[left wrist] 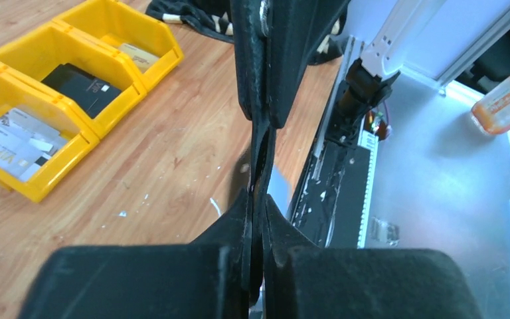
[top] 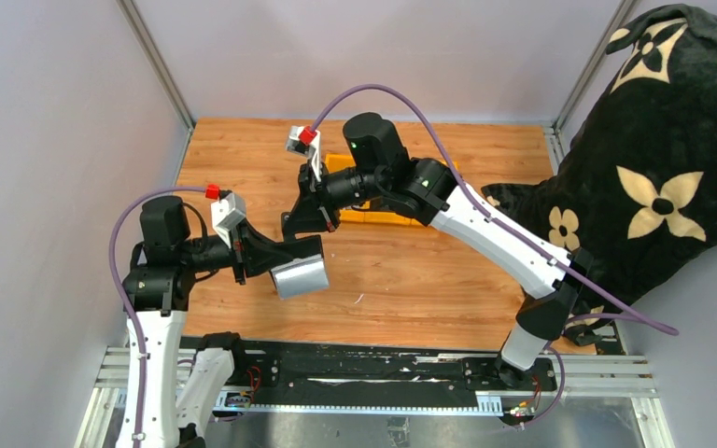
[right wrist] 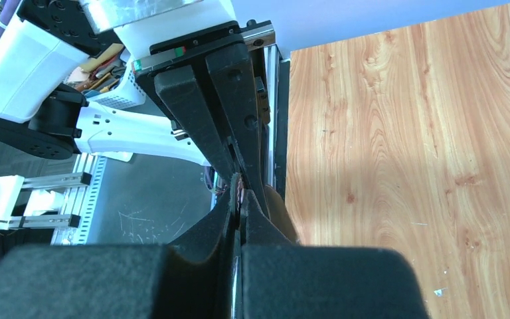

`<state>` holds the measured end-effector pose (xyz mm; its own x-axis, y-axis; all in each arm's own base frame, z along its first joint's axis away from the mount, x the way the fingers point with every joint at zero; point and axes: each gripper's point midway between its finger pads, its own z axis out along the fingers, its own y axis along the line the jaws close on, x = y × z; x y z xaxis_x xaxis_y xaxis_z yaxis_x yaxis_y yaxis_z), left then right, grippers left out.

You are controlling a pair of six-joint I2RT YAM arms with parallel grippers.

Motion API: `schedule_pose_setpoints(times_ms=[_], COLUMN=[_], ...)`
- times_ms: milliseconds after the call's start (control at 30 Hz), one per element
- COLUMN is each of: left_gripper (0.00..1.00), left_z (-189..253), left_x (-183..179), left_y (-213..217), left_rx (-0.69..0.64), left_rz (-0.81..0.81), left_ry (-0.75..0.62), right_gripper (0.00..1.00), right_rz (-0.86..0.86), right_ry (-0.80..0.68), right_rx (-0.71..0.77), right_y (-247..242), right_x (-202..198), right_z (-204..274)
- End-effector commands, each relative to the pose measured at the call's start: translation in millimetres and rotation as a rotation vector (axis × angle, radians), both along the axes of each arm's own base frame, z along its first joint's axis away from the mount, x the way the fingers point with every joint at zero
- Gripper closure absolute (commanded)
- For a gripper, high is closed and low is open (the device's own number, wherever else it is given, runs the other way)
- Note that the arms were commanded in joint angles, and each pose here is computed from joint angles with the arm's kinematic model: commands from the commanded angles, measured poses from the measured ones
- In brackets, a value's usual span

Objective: Take the credit cards out of the card holder
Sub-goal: Open the card holder.

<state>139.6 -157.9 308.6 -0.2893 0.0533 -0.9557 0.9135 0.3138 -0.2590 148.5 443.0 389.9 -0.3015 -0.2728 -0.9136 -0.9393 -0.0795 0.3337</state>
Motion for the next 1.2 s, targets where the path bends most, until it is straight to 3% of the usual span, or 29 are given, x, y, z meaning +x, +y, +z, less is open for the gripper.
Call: schedule_pose_setpoints(times_ms=[0, 33, 100, 167, 267, 433, 633, 733, 767, 800, 867, 1033, 1167], left_gripper=[1.0, 1.0, 1.0, 1.0, 1.0, 1.0, 1.0, 1.0, 1.0, 0.96, 0.78, 0.47, 0.5], left_z=[5.0, 5.7, 9.0, 14.8, 24.8, 39.0, 48.1, 48.5, 48.3, 47.1, 43.9, 33.8, 33.8], left_x=[-1.6, -0.3, 1.6, 0.7, -3.0, -4.0, -9.4, -10.2, -10.0, -8.6, -5.9, -6.6, -9.6], left_y=[-0.4, 0.2, 1.0, 0.2, -2.0, -4.5, -6.8, -6.8, -6.5, -6.0, -4.9, -4.8, -5.3], left_rx=[0.007, 0.012, 0.017, 0.008, -0.015, -0.048, -0.078, -0.078, -0.075, -0.071, -0.062, -0.064, -0.067], left_rz=[-0.006, 0.002, 0.015, 0.01, -0.014, -0.04, -0.069, -0.063, -0.057, -0.047, -0.026, -0.02, -0.027], left_ry=[-0.033, -0.036, -0.038, -0.032, -0.024, 0.026, 0.067, 0.072, 0.07, 0.07, 0.075, 0.109, 0.106], right_gripper=[0.94, 0.84, 0.53, 0.35, 0.27, 0.24, 0.36, 0.56, 0.68, 0.79, 0.99, 1.0, 1.0], right_rz=[0.009, 0.008, 0.02, 0.021, 0.045, 0.055, 0.082, 0.111, 0.121, 0.13, 0.136, 0.127, 0.122], right_ry=[-0.019, -0.018, -0.008, -0.006, 0.013, 0.021, 0.078, 0.112, 0.121, 0.13, 0.151, 0.17, 0.211], right_rx=[0.091, 0.095, 0.101, 0.112, 0.12, 0.085, 0.096, 0.12, 0.127, 0.132, 0.13, 0.199, 0.246], right_y=[-1.6, -4.1, -10.5, -17.9, -32.2, -41.0, -30.6, -25.9, -25.2, -24.9, -24.9, -28.1, -31.6], right_x=[0.0, 0.4, 0.7, 4.1, 2.0, -1.7, -0.5, -3.1, -4.1, -5.5, -7.3, -5.1, -1.6], right_z=[30.9, 31.2, 29.5, 26.0, 10.6, -25.1, -30.2, -24.2, -22.5, -20.9, -20.3, -0.4, 10.9])
